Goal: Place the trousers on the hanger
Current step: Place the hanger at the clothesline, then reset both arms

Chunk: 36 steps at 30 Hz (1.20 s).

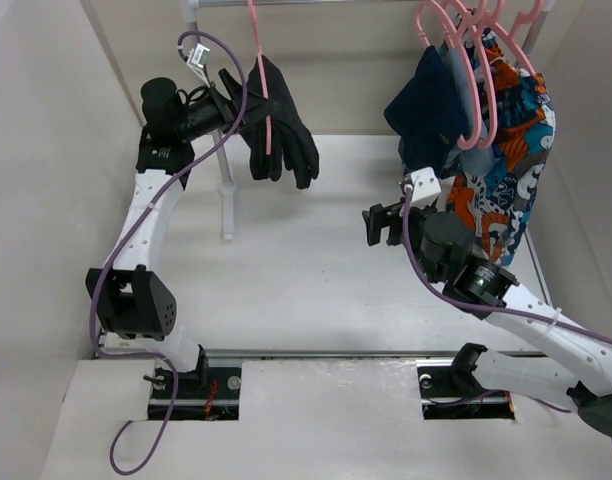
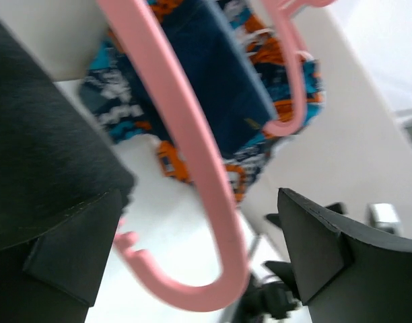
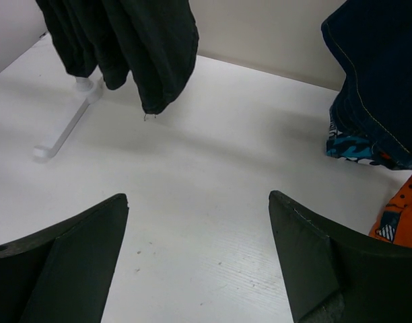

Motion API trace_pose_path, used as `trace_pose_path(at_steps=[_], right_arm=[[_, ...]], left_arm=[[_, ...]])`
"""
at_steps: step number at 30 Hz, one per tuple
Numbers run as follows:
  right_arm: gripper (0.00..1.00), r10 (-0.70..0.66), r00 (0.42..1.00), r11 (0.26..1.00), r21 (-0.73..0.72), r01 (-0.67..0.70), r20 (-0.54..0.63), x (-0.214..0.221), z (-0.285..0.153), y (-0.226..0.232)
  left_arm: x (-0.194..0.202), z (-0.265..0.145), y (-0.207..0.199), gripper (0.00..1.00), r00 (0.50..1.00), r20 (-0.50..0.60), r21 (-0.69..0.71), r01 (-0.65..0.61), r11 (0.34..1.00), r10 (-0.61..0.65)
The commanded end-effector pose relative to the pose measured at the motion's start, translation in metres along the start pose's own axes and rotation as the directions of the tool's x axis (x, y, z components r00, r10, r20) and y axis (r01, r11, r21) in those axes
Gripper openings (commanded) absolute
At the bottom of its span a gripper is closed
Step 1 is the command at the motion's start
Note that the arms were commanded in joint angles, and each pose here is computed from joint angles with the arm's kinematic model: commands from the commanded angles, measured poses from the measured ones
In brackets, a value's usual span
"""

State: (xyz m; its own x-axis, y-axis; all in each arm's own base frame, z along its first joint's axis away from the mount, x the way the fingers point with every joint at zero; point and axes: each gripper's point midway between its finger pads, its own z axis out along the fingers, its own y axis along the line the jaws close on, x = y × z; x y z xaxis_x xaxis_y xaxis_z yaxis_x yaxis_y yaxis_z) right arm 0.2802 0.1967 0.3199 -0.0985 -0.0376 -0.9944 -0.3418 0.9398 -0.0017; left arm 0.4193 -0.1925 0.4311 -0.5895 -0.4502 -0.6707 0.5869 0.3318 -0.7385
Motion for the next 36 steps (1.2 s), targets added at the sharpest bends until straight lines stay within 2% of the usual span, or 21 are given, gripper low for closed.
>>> trace_pose_path(at_steps=[1,7,8,10,12,13,14,15,16,17,18,20,21,22,24,25,26,28,29,32,36], right_arm=[[0.9,0.041,0.998,0.999,0.004,-0.041,0.043,-0.015,-0.006,-0.004],[0.91,0.037,0.999,0.999,-0.015,-0.036,0.033,-0.013,-0.006,-0.001],[0.91,0.037,0.999,0.999,-0.015,-0.036,0.033,-0.013,-0.006,-0.001],[1.0,0.049,0.998,0.999,-0.003,-0.049,0.034,-0.013,-0.006,-0.003],[1.0,0.049,0.999,0.999,-0.011,-0.049,0.023,-0.009,-0.002,-0.009],[1.0,0.042,0.999,0.999,-0.013,-0.042,0.004,-0.004,-0.001,-0.012],[1.0,0.039,0.999,0.999,-0.01,-0.039,-0.008,-0.001,0.0,-0.016],[1.0,0.036,0.999,0.999,-0.002,-0.036,-0.021,0.002,0.001,-0.02],[1.0,0.038,0.998,0.999,0.02,-0.037,-0.059,0.012,0.003,-0.028],[1.0,0.032,0.996,0.999,0.035,-0.03,-0.08,0.02,0.004,-0.033],[1.0,0.032,0.996,0.999,0.04,-0.028,-0.089,0.022,0.004,-0.036],[1.0,0.044,0.994,0.997,0.066,-0.037,-0.101,0.031,0.0,-0.047],[1.0,0.045,0.994,0.996,0.077,-0.038,-0.103,0.034,-0.001,-0.051],[1.0,0.047,0.993,0.995,0.089,-0.037,-0.113,0.039,0.0,-0.056],[1.0,0.05,0.992,0.994,0.104,-0.038,-0.112,0.045,-0.006,-0.063],[1.0,0.062,0.992,0.992,0.114,-0.049,-0.112,0.048,-0.007,-0.066],[1.0,0.06,0.989,0.991,0.126,-0.043,-0.133,0.058,-0.007,-0.07],[1.0,0.061,0.989,0.99,0.136,-0.042,-0.136,0.063,-0.012,-0.074],[1.0,0.063,0.99,0.99,0.135,-0.045,-0.129,0.063,-0.014,-0.075],[1.0,0.065,0.99,0.985,0.165,-0.044,-0.124,0.067,-0.019,-0.082],[1.0,0.098,0.989,0.975,0.21,-0.072,-0.113,0.071,-0.02,-0.088]], left_arm=[[-0.004,-0.022,0.002,1.0,0.978,-0.022,-0.14,-0.208,0.968,0.207],[0.002,-0.049,0.02,1.0,0.945,-0.076,-0.318,-0.326,0.89,0.319],[0.005,-0.056,0.03,1.0,0.939,-0.09,-0.371,-0.342,0.864,0.333],[0.007,-0.072,0.03,1.0,0.897,-0.12,-0.411,-0.434,0.802,0.425],[0.017,-0.09,0.048,1.0,0.883,-0.163,-0.492,-0.459,0.74,0.44],[0.017,-0.102,0.04,1.0,0.855,-0.175,-0.509,-0.502,0.699,0.488],[0.027,-0.111,0.051,1.0,0.857,-0.2,-0.539,-0.501,0.677,0.475],[0.029,-0.124,0.058,1.0,0.853,-0.217,-0.591,-0.501,0.631,0.474],[0.028,-0.138,0.047,1.0,0.831,-0.209,-0.613,-0.522,0.593,0.516],[0.041,-0.15,0.061,1.0,0.834,-0.235,-0.647,-0.517,0.56,0.499],[0.04,-0.17,0.072,1.0,0.829,-0.245,-0.723,-0.501,0.475,0.503],[0.042,-0.202,0.065,1.0,0.809,-0.209,-0.797,-0.467,0.383,0.55],[0.067,-0.218,0.092,1.0,0.827,-0.24,-0.829,-0.448,0.336,0.509],[0.065,-0.234,0.098,1.0,0.815,-0.22,-0.873,-0.41,0.265,0.536],[0.076,-0.257,0.098,1.0,0.789,-0.198,-0.901,-0.38,0.208,0.582],[0.099,-0.273,0.127,1.0,0.804,-0.235,-0.92,-0.365,0.141,0.546],[0.097,-0.28,0.131,1.0,0.788,-0.207,-0.936,-0.331,0.116,0.58],[0.118,-0.292,0.149,1.0,0.793,-0.189,-0.95,-0.296,0.095,0.579],[0.113,-0.293,0.15,1.0,0.775,-0.164,-0.958,-0.272,0.088,0.61],[0.129,-0.299,0.168,1.0,0.791,-0.117,-0.971,-0.218,0.098,0.601],[0.139,-0.295,0.183,1.0,0.787,-0.121,-0.965,-0.235,0.114,0.605]])
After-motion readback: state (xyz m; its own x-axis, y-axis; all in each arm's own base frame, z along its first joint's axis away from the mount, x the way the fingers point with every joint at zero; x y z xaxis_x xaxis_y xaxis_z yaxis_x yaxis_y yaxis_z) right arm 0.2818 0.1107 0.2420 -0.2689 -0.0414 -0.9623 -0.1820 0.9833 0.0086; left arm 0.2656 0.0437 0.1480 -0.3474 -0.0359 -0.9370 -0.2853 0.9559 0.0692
